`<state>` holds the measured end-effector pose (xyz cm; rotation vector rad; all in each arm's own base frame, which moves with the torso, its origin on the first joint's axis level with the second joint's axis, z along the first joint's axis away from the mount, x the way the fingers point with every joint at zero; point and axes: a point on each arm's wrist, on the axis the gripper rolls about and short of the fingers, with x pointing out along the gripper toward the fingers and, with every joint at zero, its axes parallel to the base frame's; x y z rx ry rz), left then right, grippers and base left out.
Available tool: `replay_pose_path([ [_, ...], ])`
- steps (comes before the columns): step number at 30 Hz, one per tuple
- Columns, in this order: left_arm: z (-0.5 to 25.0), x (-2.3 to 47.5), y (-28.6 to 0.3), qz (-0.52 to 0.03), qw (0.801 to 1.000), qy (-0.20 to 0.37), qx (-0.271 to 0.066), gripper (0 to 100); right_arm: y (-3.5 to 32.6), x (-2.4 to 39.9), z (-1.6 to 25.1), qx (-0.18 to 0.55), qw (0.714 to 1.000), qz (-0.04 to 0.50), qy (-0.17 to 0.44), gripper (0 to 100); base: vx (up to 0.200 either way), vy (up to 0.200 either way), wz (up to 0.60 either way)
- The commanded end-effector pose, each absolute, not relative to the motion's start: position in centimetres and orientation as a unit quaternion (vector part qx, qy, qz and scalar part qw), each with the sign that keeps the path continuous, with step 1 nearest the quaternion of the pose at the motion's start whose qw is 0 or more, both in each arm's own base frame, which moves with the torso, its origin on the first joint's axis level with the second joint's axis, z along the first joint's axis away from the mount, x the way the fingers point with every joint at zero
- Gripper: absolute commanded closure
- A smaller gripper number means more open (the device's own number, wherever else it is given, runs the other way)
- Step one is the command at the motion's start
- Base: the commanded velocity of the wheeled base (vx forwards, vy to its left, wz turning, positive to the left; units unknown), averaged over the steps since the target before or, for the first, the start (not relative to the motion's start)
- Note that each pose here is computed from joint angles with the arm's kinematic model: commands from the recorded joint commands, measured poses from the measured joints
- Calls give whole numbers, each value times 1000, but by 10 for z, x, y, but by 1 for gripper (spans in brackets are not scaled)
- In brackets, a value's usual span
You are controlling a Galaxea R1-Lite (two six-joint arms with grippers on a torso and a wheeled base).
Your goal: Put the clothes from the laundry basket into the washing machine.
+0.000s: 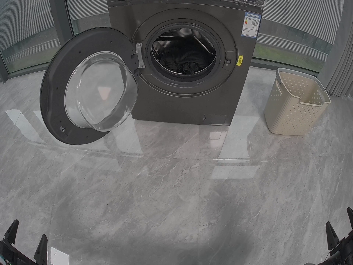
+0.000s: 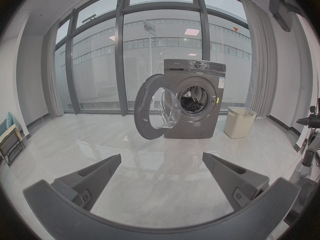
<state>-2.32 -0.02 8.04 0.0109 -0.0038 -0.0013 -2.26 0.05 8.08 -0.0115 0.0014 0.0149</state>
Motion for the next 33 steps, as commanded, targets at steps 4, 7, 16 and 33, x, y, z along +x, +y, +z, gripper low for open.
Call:
replay_pose_path([
  [4, 75, -22, 0, -2, 1000, 4, 5, 0, 0, -23, 75, -2, 1000, 9, 0, 0, 0, 50, 0],
  [7, 75, -22, 0, -2, 1000, 3, 8, 0, 0, -23, 75, -3, 1000, 8, 0, 0, 0, 133, 0],
  [16, 75, -22, 0, -5, 1000, 4, 5, 0, 0, -23, 75, -4, 1000, 8, 0, 0, 89, 0, 0],
  [33, 75, -22, 0, -5, 1000, 4, 5, 0, 0, -23, 75, -2, 1000, 8, 0, 0, 165, 0, 0],
])
